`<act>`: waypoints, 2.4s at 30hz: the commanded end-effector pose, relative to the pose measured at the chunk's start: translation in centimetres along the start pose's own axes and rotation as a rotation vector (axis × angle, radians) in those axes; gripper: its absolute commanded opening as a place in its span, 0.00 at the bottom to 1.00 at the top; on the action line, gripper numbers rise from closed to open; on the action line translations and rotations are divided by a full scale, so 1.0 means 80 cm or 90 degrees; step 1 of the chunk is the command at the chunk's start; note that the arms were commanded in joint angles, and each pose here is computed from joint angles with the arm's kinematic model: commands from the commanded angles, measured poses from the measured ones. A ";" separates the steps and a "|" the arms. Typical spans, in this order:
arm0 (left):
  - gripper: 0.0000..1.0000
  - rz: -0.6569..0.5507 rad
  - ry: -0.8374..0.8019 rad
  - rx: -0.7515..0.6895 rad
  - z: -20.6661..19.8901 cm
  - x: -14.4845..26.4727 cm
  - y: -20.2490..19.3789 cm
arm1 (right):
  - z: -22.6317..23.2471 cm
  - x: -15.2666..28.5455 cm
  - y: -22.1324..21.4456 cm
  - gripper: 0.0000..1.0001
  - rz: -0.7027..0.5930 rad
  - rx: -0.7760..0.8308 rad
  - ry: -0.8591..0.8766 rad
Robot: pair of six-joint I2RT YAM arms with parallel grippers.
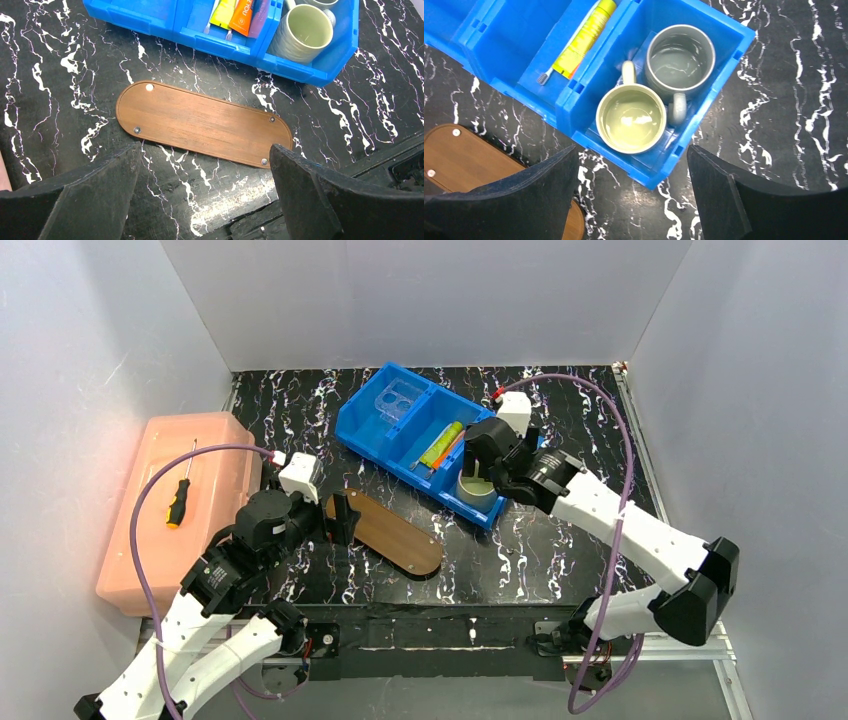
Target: Prepare toiletry sets of a toothbrush and toothpaste on the tray
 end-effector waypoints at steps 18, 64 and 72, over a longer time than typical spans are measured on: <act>0.99 -0.024 0.006 0.010 0.004 0.014 0.003 | 0.086 -0.086 0.000 0.75 -0.022 -0.159 -0.040; 0.99 -0.022 -0.003 0.012 0.001 0.013 0.003 | 0.104 -0.192 -0.059 0.46 0.048 -0.171 -0.164; 0.99 -0.020 0.000 0.010 0.002 0.012 0.003 | 0.103 -0.190 -0.056 0.19 0.047 -0.149 -0.157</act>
Point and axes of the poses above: each gripper's point midway between its finger pads, its own x axis back along the fingers, its own z axis along the line the jaws close on, y = z × x, the point moved 5 cm from there along x, back along the fingers, and after that the axes turned 8 degrees about -x, right-handed, at the moved point
